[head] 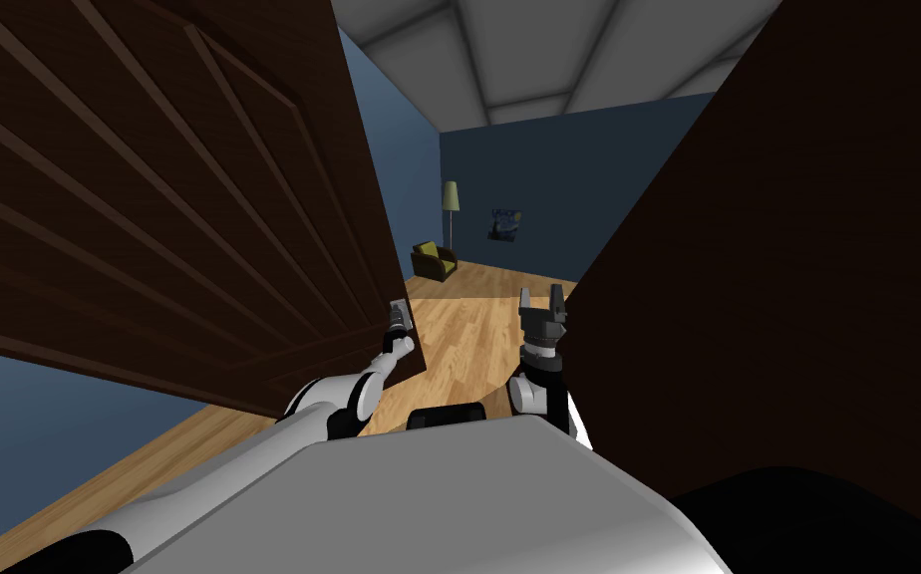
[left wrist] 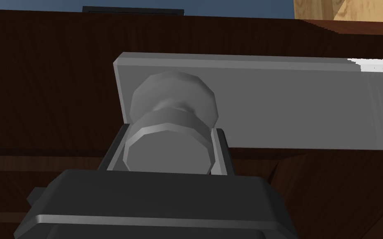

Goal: Push the door open

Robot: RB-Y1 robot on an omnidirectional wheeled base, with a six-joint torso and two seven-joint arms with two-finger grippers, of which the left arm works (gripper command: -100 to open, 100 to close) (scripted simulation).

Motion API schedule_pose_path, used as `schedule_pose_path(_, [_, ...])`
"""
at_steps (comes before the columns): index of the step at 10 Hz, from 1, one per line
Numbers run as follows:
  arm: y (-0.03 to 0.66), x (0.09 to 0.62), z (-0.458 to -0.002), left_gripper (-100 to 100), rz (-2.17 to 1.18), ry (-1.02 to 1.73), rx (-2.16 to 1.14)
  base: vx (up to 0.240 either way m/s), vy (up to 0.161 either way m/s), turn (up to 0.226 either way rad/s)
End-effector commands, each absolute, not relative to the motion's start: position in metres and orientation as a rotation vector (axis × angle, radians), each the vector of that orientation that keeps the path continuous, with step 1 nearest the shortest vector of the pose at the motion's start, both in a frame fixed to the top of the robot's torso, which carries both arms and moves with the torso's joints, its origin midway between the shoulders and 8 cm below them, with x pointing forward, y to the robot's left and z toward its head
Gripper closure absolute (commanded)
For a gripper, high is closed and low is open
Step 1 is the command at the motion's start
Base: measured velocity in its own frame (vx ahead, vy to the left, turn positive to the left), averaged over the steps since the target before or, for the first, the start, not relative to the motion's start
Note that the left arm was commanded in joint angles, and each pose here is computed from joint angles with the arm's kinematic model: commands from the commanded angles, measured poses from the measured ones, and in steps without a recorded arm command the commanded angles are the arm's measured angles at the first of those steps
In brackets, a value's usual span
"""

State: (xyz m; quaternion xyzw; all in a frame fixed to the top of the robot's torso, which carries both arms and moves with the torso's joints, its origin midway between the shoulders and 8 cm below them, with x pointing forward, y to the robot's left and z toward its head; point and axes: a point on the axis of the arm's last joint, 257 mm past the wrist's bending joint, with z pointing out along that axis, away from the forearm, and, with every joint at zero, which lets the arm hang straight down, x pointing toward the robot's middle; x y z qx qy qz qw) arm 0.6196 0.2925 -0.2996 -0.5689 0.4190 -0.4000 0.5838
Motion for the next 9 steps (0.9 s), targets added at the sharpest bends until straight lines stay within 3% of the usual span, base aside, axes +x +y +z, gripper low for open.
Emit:
schedule_pose_path(1, [0.295,0.614,-0.307,100,-0.921,0.987,-1.338,0.024,0.014,-0.013])
schedule_pose_path(6, [0.319,0.617,-0.291,100,-0.9,0.922,-1.336,0.076,-0.026,0.02])
schedule_pose_path(9, [0.331,0.616,-0.287,100,-0.884,0.888,-1.346,0.165,-0.038,0.039])
